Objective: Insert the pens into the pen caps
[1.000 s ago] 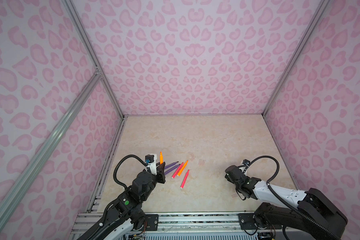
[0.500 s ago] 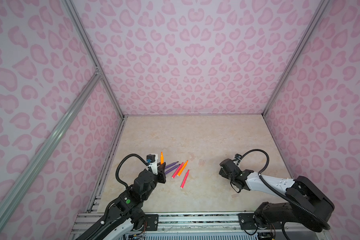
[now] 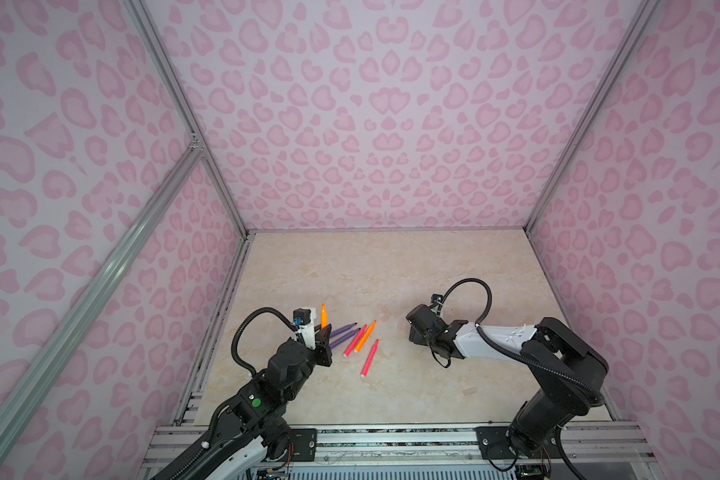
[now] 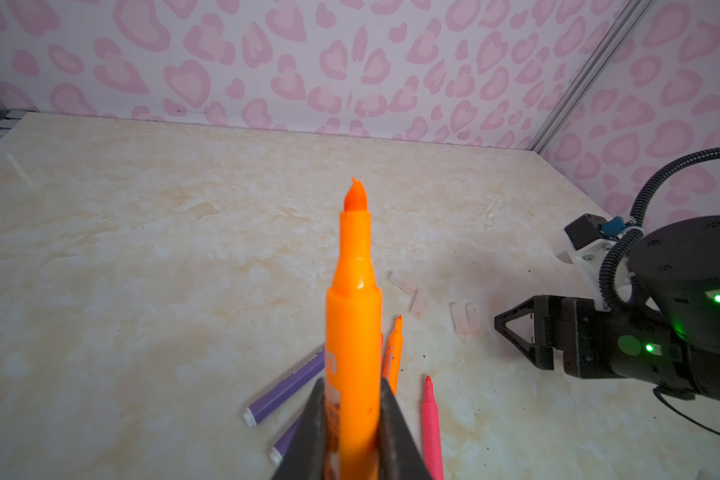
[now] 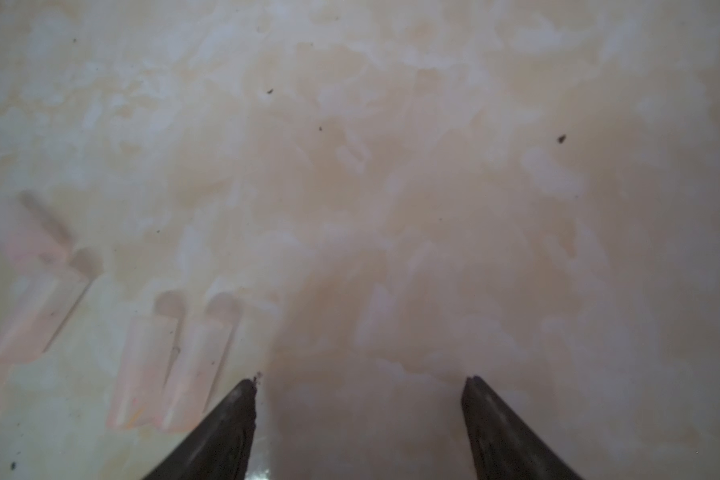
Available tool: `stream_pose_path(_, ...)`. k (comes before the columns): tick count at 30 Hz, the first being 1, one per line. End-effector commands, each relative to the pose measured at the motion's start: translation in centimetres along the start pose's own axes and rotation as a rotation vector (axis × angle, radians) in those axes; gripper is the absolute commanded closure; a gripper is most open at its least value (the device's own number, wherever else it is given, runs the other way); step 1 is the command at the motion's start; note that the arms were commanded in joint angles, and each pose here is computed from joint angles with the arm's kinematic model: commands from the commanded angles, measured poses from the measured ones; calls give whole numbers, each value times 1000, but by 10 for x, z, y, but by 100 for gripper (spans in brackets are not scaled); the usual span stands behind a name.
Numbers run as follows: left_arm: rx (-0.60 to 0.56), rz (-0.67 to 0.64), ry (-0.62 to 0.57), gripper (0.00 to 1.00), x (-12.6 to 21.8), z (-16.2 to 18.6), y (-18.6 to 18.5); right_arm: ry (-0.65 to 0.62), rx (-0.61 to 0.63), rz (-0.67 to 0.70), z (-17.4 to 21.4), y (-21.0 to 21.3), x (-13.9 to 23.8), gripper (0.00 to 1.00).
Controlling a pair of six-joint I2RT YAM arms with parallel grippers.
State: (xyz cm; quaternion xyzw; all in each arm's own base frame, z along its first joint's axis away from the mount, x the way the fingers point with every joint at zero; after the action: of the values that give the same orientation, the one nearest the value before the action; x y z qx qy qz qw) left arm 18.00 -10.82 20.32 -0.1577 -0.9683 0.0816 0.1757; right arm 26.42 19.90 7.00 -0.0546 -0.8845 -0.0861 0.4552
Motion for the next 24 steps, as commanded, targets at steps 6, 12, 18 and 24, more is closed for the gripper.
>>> stream_pose_path(6, 5, 33, -35, 97, 1, -9, -5, -58, 74, 134, -13, -22, 23, 19)
stream_pose_path(12, 9, 35, -39, 97, 2, -10, -5, -34, 120, 81, -1, -30, 25, 12)
stream_pose_path(18, 10, 37, -41, 97, 2, -11, -5, 19, 153, 16, 13, -33, 25, 13)
stream_pose_path(24, 10, 37, -38, 97, 3, -11, -5, 44, 185, -22, 20, -32, 23, 16)
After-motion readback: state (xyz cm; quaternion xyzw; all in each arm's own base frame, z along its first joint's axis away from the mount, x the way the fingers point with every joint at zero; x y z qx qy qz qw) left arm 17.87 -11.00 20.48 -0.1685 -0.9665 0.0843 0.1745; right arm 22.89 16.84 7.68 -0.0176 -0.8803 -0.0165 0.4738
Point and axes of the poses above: each gripper's point midway between its finger pads, its own x axis back along the fingers, its own y axis along the line the jaws close on, z = x × y, the point moved 6 cm from there along x, back along the fingers, and after that the axes turned 1 degree about -x, right-handed, at the moved point
